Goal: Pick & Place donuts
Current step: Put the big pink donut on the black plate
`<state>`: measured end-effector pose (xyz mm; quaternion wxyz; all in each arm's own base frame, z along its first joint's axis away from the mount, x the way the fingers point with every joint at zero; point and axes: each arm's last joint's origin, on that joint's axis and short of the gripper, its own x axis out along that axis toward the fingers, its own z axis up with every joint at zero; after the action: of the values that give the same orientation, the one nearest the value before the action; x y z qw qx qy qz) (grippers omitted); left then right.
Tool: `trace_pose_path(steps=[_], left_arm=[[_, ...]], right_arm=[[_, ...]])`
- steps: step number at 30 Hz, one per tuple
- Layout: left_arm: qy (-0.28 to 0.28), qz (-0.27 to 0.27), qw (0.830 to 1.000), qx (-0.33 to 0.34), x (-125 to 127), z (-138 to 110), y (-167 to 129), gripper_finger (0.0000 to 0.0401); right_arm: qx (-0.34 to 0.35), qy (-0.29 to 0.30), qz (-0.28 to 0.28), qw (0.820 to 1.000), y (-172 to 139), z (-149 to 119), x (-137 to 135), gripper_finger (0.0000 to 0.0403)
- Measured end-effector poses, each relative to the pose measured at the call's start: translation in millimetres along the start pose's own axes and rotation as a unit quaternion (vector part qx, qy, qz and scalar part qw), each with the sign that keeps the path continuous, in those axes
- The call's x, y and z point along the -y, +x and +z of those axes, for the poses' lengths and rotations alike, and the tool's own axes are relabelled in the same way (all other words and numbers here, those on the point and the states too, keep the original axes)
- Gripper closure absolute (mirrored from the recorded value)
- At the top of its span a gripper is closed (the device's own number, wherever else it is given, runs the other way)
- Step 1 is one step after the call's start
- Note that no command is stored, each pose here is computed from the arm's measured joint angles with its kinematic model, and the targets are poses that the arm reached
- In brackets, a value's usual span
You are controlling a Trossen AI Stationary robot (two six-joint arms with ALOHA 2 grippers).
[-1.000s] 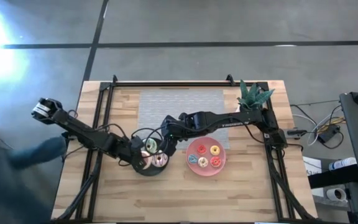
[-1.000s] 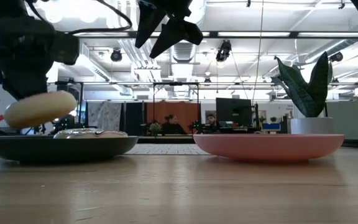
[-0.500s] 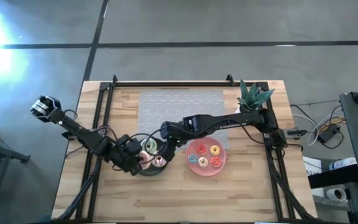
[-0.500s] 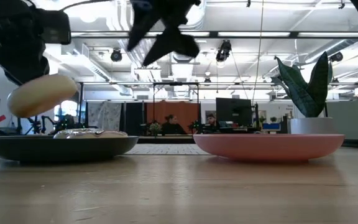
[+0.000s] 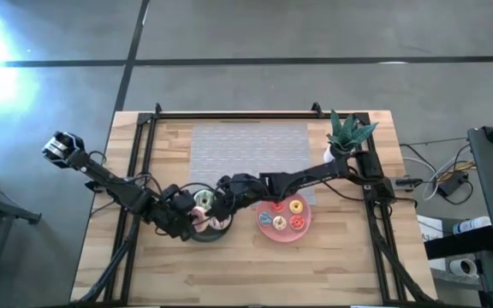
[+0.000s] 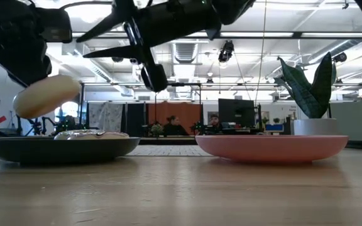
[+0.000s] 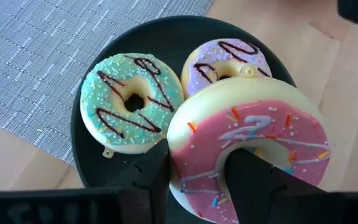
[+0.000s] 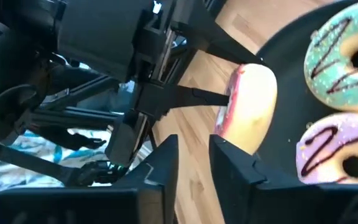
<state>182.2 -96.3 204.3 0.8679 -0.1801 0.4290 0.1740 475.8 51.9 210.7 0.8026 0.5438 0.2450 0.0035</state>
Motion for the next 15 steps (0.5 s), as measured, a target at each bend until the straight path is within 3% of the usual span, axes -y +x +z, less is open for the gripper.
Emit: trace_pose_path(steps=[6, 15], left_arm=[[-0.005, -0.011, 1.000, 0.007, 5, 0, 6, 0.0284], [-0.030, -0.012, 0.999, -0.007, 1, -6, 9, 0.0284]], right_arm=[[-0.003, 0.006, 0.007, 1.000, 6, -7, 4, 0.0343], [-0.001, 0.033, 0.032, 0.999, 33, -11, 13, 0.0342]])
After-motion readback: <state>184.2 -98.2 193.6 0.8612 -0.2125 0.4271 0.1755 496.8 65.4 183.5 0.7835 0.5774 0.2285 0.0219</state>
